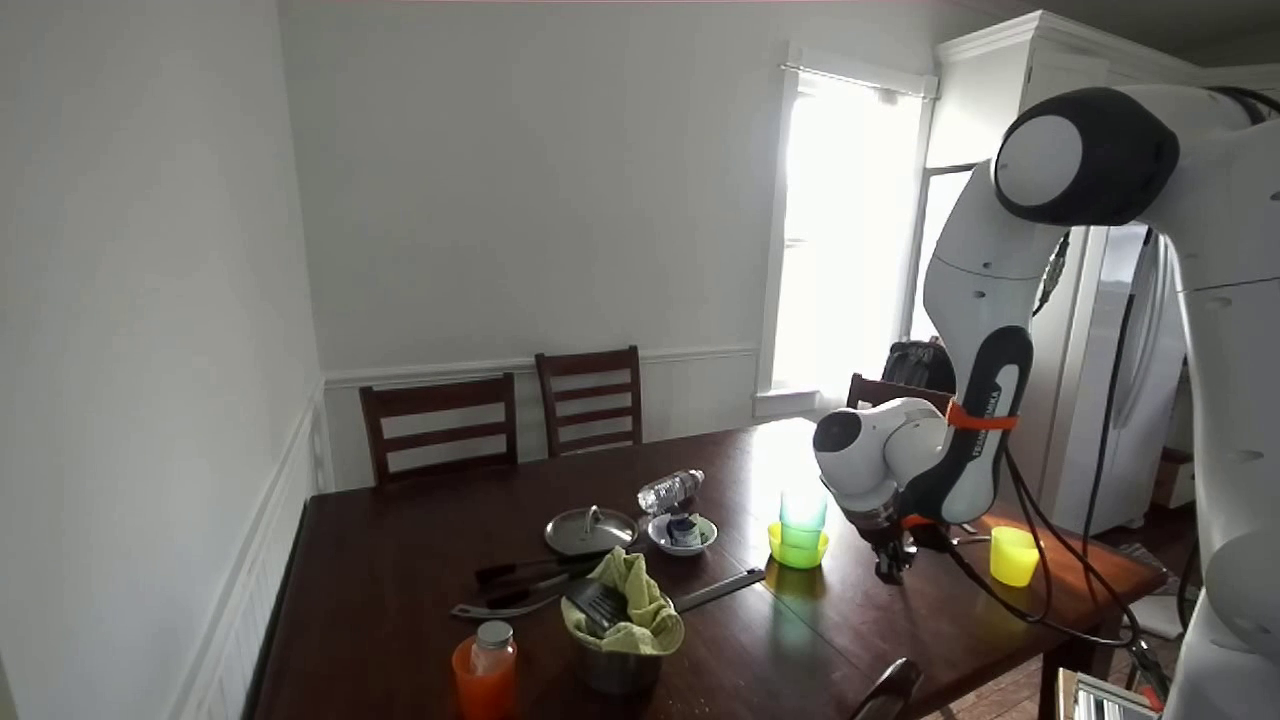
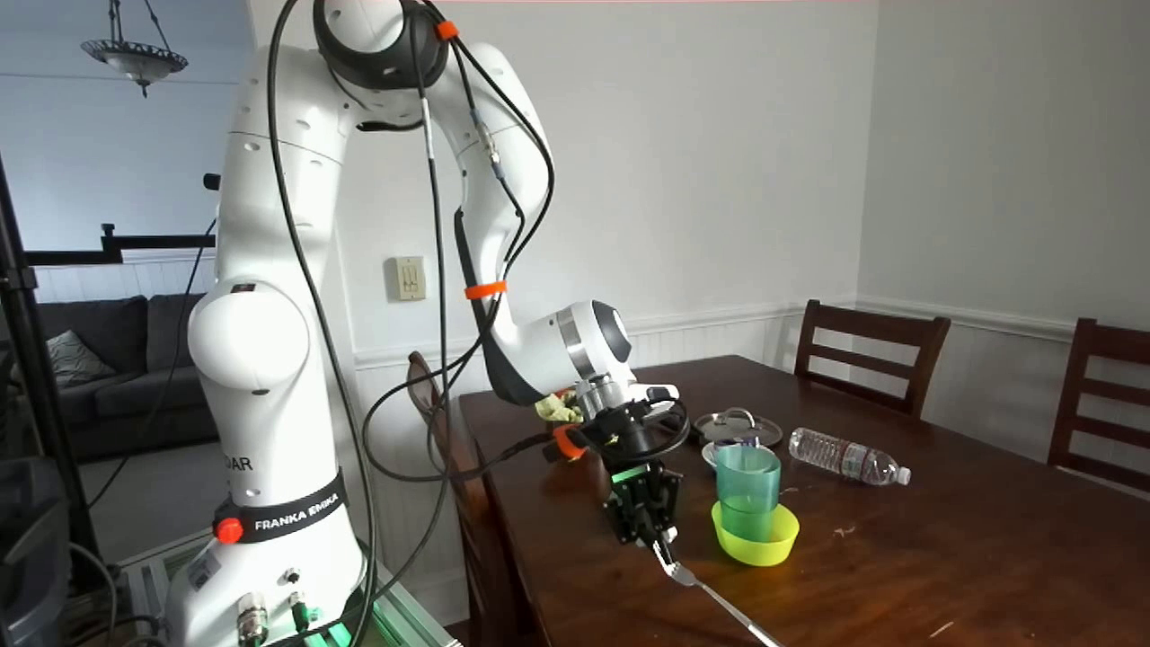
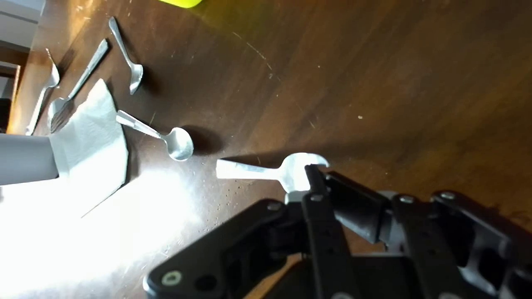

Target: Pick up the silver fork and put it in the green cup

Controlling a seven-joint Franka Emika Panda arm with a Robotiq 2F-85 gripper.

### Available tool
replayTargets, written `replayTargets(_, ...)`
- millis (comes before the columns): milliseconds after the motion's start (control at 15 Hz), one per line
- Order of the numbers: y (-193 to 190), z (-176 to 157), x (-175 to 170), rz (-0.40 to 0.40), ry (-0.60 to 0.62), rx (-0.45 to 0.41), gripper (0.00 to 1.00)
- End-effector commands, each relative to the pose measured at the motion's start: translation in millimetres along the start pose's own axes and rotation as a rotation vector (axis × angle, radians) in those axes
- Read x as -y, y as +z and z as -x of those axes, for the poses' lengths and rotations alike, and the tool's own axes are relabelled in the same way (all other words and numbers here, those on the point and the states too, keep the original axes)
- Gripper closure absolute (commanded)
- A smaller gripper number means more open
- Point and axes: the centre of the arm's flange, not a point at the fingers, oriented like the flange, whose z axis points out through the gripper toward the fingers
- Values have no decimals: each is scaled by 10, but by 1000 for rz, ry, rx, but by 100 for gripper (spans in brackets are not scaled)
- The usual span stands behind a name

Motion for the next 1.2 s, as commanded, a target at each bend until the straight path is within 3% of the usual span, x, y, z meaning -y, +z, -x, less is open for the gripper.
replayTargets(0, -160, 9, -95, 9, -18, 7, 98)
replayTargets(467, -372, 11, -172, 33, -41, -10, 98)
replayTargets(1133, -1025, 77, -805, -23, -41, -81, 98)
